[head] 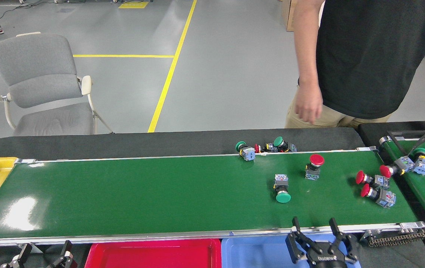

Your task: Pick switch part from conveyor to tray

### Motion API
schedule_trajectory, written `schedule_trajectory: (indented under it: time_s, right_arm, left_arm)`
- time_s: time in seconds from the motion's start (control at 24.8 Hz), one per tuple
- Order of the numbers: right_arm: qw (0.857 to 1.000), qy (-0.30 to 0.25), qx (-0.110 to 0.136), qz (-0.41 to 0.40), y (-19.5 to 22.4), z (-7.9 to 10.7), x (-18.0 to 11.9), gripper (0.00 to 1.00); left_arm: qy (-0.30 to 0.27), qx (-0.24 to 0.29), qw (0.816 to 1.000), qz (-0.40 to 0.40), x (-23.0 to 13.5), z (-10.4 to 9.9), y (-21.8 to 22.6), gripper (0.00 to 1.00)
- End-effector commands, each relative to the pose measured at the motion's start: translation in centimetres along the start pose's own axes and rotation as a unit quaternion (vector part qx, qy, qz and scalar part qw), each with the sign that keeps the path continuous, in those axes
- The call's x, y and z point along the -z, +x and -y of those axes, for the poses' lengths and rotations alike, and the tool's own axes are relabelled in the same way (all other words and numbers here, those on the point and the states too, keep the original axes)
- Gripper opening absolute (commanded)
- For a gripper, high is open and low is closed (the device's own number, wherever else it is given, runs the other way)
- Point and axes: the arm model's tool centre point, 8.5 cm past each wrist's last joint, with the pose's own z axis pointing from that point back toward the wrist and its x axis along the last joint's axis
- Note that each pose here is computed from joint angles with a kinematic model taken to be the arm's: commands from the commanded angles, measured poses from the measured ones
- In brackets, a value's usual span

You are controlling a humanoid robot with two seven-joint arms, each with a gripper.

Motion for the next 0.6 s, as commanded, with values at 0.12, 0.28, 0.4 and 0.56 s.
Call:
schedule_trajectory:
  time_s: [0.12, 0.28, 0.4, 0.56]
  right_arm:
    - [1.000, 0.019, -0.021, -0.009, 3.3, 0.5, 5.0, 1.00]
    - [0.999, 0.040, -0.026, -0.004, 4.7, 0.1, 7.0, 1.00]
    - [0.998, 0.060, -0.020, 0.001, 6.1, -0.9, 8.0, 0.74]
    - [0.997, 0.066, -0.034, 0.017, 6.8, -0.9, 8.7, 0.20]
  left_arm:
    - [0.010, 0.005, 1.000, 0.002, 0.4, -0.7, -0.3, 1.00]
    - [0.010, 0.004, 1.000, 0.002, 0.5, -0.8, -0.2, 1.00]
    - [0.016, 0.004, 1.000, 0.004, 0.9, -1.1, -0.1, 1.00]
    - [0.017, 0.004, 1.000, 0.004, 1.0, -1.2, -0.1, 1.00]
